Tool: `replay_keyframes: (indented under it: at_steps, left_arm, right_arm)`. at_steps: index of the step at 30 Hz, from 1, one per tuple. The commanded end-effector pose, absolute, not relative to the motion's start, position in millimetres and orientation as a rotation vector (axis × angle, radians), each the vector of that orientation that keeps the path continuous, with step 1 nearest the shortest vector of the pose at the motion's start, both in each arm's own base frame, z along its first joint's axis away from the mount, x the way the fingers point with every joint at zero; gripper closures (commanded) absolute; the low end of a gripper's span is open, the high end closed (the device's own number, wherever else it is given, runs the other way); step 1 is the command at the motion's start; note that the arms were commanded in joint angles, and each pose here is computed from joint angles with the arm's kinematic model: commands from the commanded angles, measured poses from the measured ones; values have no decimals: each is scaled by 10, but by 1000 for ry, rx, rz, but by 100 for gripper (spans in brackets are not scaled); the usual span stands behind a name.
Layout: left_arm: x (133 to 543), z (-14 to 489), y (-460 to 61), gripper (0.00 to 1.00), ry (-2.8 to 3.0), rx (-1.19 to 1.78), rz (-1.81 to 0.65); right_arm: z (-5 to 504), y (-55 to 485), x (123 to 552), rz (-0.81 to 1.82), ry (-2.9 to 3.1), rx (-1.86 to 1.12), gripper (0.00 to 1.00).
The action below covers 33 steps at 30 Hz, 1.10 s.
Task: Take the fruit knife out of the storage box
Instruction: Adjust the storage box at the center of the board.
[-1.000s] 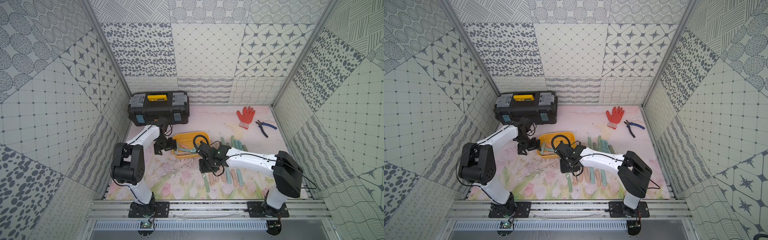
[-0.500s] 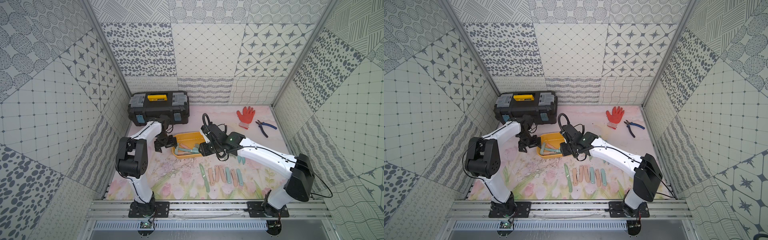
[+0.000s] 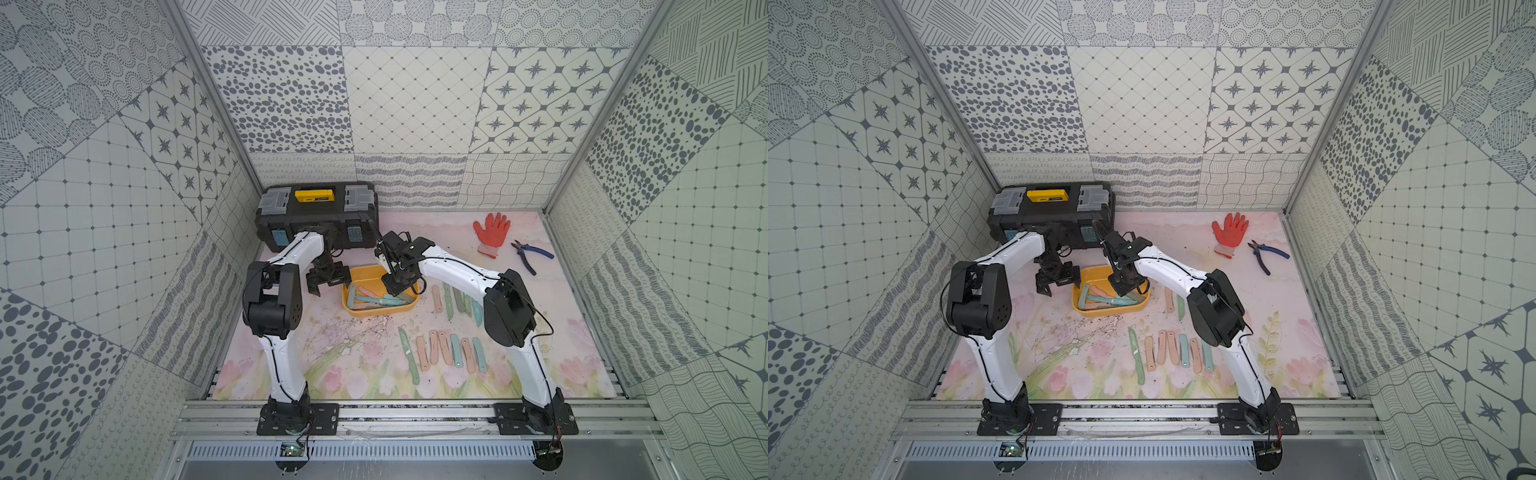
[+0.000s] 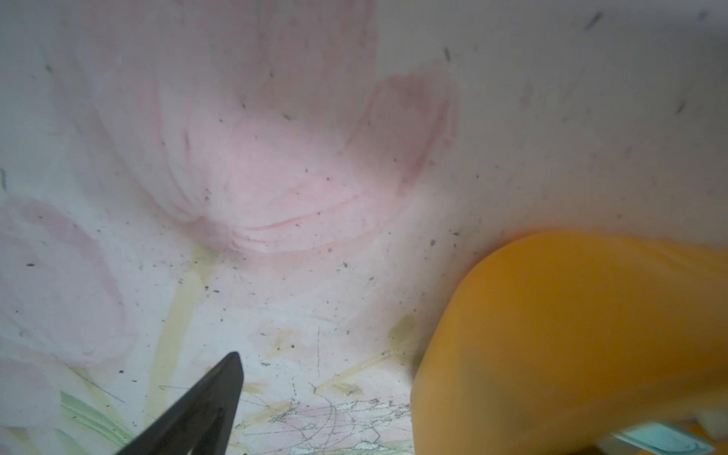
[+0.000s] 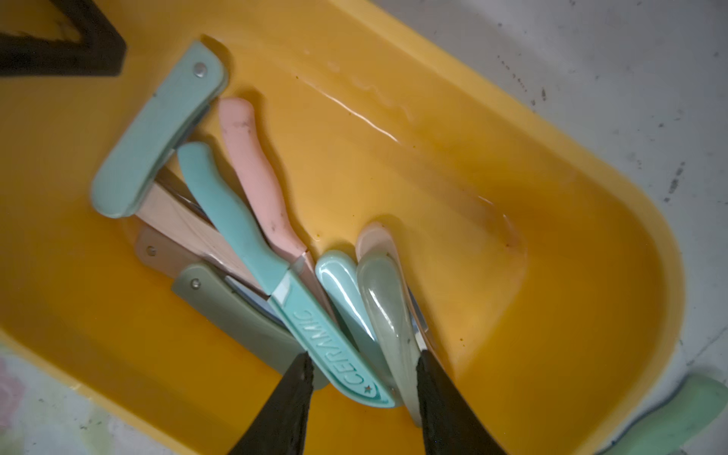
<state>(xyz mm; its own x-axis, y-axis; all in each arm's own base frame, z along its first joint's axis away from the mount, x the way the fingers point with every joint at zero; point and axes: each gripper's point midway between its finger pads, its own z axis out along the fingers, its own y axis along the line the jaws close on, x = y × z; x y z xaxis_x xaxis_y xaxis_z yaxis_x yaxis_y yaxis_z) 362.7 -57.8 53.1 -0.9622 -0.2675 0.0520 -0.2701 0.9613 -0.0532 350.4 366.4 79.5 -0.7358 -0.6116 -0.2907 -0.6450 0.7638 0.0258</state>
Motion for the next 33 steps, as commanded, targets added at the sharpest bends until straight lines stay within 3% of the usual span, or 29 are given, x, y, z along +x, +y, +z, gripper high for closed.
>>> replay_keyframes:
  at_steps: [1,15,33]
  left_arm:
    - [3661,577,-497,9,-3049,455,60]
    - [3855,630,-507,9,-3066,481,96]
    - [3882,717,-624,9,-3095,453,143]
  right_arm:
    - [870,3597,3563,94,2673,-1026,53]
    - [622,3421,3609,39,2780,-996,53]
    - [749,3323,3546,81,2771,-931,49]
